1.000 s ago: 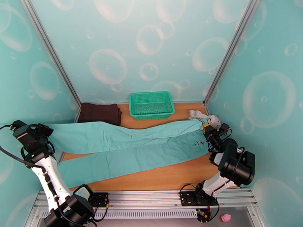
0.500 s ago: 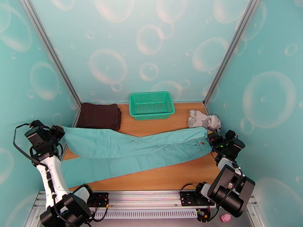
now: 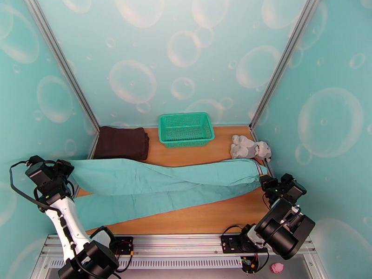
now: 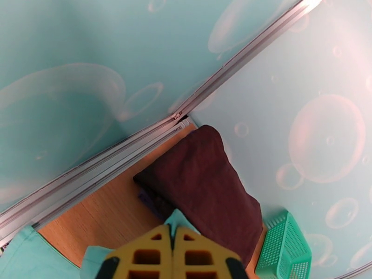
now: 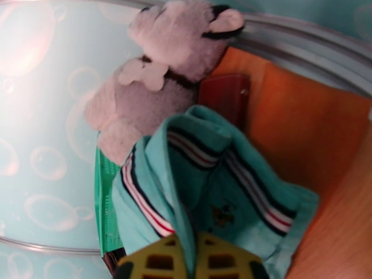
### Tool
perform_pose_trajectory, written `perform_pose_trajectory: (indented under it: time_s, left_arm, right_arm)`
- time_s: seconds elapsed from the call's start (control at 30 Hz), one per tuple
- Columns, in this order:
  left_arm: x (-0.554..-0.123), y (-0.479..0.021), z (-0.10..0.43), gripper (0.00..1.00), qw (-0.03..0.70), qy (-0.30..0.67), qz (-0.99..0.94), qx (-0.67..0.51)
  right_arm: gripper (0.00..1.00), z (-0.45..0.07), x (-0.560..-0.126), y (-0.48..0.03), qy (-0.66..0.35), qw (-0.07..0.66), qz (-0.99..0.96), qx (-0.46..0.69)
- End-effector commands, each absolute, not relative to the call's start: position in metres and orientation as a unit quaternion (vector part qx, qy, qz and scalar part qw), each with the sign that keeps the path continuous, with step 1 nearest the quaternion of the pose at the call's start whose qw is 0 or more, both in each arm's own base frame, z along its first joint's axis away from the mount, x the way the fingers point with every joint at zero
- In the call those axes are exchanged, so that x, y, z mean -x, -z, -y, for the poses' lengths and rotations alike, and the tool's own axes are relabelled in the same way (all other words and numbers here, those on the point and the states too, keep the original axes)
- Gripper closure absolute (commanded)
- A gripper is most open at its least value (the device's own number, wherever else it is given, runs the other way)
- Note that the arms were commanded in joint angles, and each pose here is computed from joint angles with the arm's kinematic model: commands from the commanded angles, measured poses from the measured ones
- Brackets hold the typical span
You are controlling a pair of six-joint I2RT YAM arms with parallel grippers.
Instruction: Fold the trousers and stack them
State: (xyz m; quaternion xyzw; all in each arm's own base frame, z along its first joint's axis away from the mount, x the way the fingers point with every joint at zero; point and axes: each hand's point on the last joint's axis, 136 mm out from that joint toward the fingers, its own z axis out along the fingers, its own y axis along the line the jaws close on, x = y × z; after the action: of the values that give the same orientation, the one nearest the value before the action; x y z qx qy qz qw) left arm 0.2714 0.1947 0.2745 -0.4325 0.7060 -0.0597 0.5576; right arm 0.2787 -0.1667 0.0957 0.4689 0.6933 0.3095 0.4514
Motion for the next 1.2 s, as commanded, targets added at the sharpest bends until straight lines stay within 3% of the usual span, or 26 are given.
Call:
perform_pose_trajectory:
  time_s: [0.0, 0.27, 0.43, 0.77, 1.03, 1.17]
  left_arm:
    - [-0.262, -0.268, -0.21, 1.0, 0.562, 0.05, -0.682, 0.466]
    - [-0.249, -0.286, -0.233, 1.0, 0.597, 0.041, -0.636, 0.486]
    - [-0.268, -0.296, -0.239, 1.0, 0.606, 0.085, -0.629, 0.479]
    - [-0.315, -0.367, -0.268, 1.0, 0.664, 0.12, -0.59, 0.443]
    - [-0.358, -0.458, -0.258, 1.0, 0.748, 0.136, -0.546, 0.351]
    - [-0.369, -0.46, -0.236, 1.0, 0.761, 0.18, -0.546, 0.301]
  right_arm:
    - [1.0, 0.179, -0.281, -0.098, -0.292, 0.462, -0.704, -0.454]
    - [1.0, 0.199, -0.273, -0.09, -0.274, 0.467, -0.692, -0.478]
    - [1.0, 0.207, -0.267, -0.088, -0.274, 0.472, -0.683, -0.486]
    - [1.0, 0.213, -0.262, -0.086, -0.279, 0.482, -0.666, -0.496]
    - [1.0, 0.213, -0.261, -0.086, -0.278, 0.483, -0.663, -0.499]
    - [1.0, 0.214, -0.259, -0.092, -0.281, 0.496, -0.653, -0.498]
